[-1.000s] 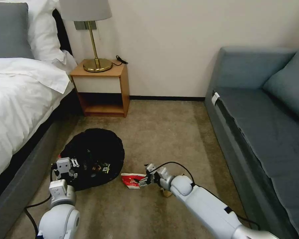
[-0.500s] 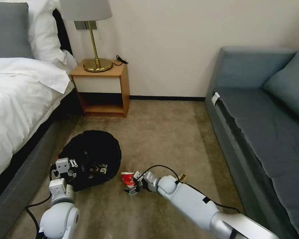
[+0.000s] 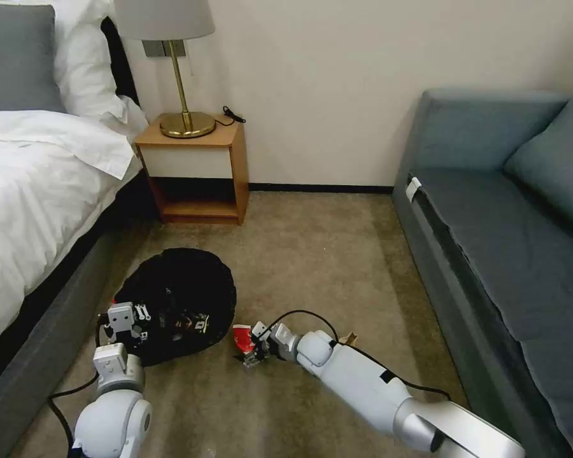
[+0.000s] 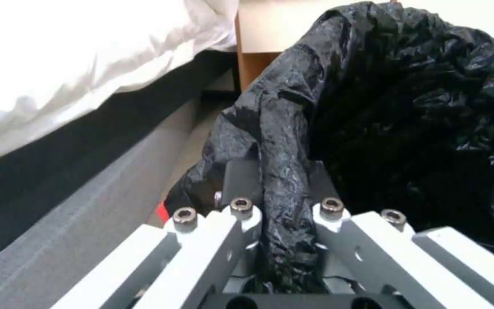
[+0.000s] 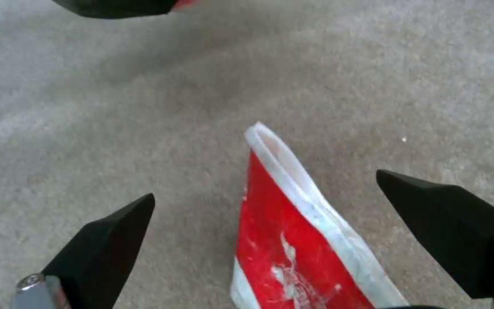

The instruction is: Pick up the trash bin, then pick up the garbage on the floor and place it into the trash bin.

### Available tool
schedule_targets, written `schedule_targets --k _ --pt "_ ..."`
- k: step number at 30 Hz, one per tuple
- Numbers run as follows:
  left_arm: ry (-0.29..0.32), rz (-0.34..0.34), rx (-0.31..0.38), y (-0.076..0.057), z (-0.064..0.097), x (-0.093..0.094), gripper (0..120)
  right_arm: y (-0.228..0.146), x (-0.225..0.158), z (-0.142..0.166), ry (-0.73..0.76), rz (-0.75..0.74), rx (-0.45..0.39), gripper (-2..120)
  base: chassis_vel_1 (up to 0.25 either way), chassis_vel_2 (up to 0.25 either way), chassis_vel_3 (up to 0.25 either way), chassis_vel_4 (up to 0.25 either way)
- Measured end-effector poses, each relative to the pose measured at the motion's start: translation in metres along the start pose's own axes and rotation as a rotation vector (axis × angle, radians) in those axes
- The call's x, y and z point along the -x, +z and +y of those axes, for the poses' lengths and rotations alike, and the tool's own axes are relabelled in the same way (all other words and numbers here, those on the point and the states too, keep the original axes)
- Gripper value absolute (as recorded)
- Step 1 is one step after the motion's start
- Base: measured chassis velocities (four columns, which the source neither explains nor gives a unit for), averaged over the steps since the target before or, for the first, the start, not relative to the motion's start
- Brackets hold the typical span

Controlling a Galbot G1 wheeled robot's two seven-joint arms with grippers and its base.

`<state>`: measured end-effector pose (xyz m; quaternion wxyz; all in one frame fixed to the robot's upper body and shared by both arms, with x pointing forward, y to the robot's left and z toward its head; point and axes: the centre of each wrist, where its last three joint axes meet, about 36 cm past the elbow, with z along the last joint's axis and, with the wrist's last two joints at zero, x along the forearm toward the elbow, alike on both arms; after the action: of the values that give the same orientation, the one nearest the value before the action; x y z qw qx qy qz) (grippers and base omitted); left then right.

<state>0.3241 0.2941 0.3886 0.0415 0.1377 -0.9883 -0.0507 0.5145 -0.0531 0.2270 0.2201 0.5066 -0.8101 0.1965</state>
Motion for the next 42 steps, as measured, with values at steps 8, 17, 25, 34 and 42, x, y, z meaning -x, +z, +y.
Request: schedule_targets --k 8,17,25,34,42 --pt "0.006 -0.001 0.008 0.003 0.0 -0.003 4 0.009 0.007 -0.012 0.015 0.064 -0.042 100 0.0 0.0 0.0 0.0" --pt "0.012 -0.005 0.01 0.002 -0.002 -0.003 4 0.02 0.019 -0.02 0.028 0.122 -0.065 85 0.0 0.0 0.0 0.0" --pt "0.016 -0.008 0.01 0.003 -0.001 -0.003 4 0.021 0.019 -0.024 0.028 0.123 -0.065 55 0.0 0.0 0.0 0.0" --pt "0.016 -0.006 0.017 0.005 0.0 -0.003 4 0.03 0.014 -0.021 0.029 0.111 -0.064 20 0.0 0.0 0.0 0.0" --pt "0.017 -0.006 0.019 0.006 0.0 -0.004 4 0.032 0.007 -0.023 0.054 0.081 -0.049 0 0.0 0.0 0.0 0.0"
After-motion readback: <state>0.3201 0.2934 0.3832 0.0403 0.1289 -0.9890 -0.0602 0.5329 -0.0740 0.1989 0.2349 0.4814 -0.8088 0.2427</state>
